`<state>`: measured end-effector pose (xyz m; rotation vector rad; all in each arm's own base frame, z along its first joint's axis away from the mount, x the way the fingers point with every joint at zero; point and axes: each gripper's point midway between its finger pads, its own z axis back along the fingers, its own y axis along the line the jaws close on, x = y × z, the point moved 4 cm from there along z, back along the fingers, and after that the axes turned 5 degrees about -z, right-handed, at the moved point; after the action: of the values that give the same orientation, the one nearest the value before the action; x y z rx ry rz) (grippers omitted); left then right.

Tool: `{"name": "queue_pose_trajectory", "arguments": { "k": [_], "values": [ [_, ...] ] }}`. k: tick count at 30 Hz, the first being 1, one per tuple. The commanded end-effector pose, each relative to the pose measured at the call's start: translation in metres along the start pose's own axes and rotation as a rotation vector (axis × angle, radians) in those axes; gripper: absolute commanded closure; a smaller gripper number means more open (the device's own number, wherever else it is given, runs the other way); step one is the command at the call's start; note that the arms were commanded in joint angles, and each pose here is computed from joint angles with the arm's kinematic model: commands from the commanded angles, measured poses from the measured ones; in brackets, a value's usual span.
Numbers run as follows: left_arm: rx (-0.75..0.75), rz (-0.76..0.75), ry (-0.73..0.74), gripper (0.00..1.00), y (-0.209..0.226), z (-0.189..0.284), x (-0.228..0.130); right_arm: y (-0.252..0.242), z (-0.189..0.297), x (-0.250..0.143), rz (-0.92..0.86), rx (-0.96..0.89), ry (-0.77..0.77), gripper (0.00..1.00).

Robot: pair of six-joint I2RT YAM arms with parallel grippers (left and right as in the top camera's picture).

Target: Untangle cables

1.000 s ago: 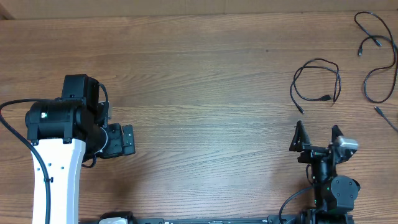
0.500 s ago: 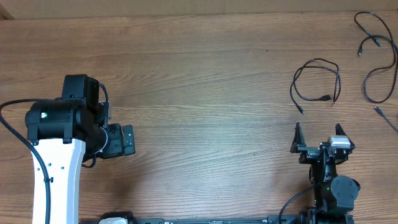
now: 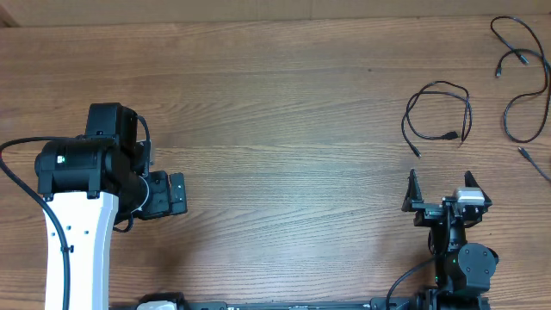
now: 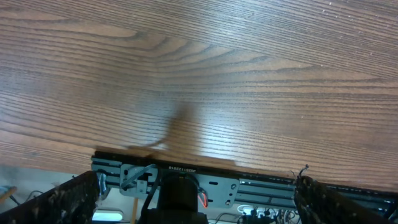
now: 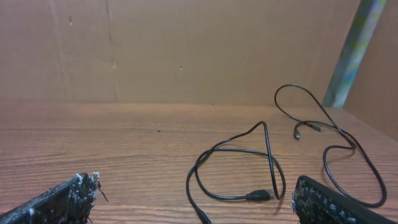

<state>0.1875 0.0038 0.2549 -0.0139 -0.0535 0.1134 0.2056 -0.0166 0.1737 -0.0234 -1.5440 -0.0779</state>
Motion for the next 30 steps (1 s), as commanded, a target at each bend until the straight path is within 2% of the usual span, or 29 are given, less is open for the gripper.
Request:
{"name": "queue_pose_trajectory", "arguments": {
  "k": [1,5,10,15,18,24,30],
  "values": [
    [-0.007,-0.013,-0.008,0.00,0.001,0.003,0.002,-0.002,0.000,-0.003,0.005,-0.012,-0.004,0.00],
    [0.000,-0.017,-0.019,0.00,0.002,0.003,0.004,-0.002,0.000,-0.003,0.005,-0.012,-0.004,0.00],
    [-0.011,-0.019,-0.232,0.00,-0.001,0.008,0.047,-0.002,0.000,-0.003,0.005,-0.012,-0.004,0.00],
    [-0.082,-0.063,-0.266,0.00,-0.012,0.010,0.054,-0.002,0.000,-0.003,0.005,-0.012,-0.004,0.00],
    [-0.091,-0.085,-0.359,0.00,-0.013,0.023,0.058,-0.002,0.000,-0.003,0.005,-0.012,-0.004,0.00],
    [-0.122,-0.156,-0.561,0.00,-0.017,0.064,0.026,-0.002,0.000,-0.003,0.005,-0.012,-0.004,0.00],
    [-0.101,-0.184,-0.781,0.01,-0.011,0.094,-0.030,-0.002,0.000,-0.003,0.005,-0.012,-0.004,0.00]
  ]
}}
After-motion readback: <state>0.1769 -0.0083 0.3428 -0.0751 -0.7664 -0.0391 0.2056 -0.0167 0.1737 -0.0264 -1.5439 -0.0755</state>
